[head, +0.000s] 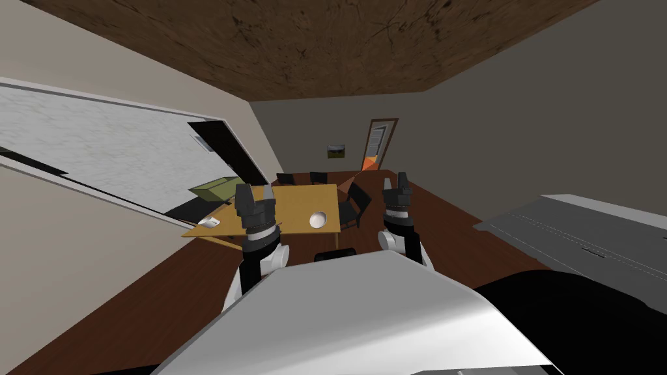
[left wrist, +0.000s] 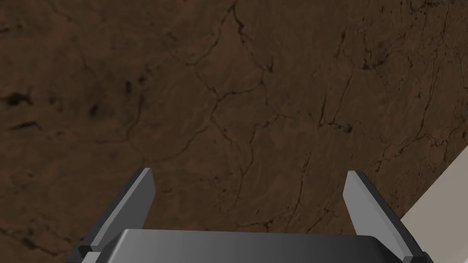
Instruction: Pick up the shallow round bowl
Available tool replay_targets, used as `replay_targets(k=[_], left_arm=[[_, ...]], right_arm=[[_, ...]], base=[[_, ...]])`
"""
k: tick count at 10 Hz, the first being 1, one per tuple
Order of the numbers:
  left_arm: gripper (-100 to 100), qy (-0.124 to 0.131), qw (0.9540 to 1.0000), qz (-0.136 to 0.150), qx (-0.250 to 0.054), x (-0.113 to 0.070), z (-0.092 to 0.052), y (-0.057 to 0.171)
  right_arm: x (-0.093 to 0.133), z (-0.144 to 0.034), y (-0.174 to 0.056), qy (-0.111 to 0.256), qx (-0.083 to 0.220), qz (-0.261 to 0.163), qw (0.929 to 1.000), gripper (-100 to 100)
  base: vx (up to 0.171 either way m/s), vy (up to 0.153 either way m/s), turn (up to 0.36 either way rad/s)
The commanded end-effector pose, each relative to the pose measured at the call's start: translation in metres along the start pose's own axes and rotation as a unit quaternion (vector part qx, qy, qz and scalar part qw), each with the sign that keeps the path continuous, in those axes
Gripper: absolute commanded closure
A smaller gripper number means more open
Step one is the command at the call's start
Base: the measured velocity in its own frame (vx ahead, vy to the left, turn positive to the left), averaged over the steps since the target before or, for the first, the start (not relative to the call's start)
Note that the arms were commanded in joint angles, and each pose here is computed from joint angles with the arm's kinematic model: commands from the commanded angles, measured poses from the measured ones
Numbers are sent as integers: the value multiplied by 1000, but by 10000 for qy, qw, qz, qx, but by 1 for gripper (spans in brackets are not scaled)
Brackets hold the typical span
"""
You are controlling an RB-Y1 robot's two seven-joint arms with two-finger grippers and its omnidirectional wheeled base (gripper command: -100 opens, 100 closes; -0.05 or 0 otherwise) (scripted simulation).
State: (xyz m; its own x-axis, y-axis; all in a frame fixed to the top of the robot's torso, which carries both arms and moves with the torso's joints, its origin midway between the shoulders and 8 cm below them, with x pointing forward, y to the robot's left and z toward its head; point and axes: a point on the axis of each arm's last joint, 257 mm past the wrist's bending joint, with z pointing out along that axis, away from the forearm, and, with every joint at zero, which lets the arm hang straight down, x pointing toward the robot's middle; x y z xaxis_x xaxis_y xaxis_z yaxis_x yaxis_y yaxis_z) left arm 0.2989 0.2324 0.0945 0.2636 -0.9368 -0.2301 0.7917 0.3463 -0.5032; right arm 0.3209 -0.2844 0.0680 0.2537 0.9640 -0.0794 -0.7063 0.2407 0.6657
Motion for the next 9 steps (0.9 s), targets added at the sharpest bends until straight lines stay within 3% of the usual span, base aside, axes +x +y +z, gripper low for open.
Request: replay_targets(k=[1,4,7,8,9], left_arm=[[-100,121,9996,-202,-139,9,0,11],[-100,321,9961,-639,-520,29,-3,38],[-100,538,9855,-1189,-1086,58,-9,76],[-100,540,9854,-1188,-1097,59,-10,77],[-100,618,9797,-1378,-1320,70,-13,91]], right_arm=[[0,0,0,0,0,0,10000,0],[0,0,0,1,0,-1,10000,0],[0,0,0,1,0,-1,10000,0],[0,0,0,1,0,-1,10000,0],[0,0,0,0,0,-1,10000,0]], base=[[-2,46,-58],[-17,90,-77],[-14,107,-89],[-22,76,-35],[-8,79,-67]])
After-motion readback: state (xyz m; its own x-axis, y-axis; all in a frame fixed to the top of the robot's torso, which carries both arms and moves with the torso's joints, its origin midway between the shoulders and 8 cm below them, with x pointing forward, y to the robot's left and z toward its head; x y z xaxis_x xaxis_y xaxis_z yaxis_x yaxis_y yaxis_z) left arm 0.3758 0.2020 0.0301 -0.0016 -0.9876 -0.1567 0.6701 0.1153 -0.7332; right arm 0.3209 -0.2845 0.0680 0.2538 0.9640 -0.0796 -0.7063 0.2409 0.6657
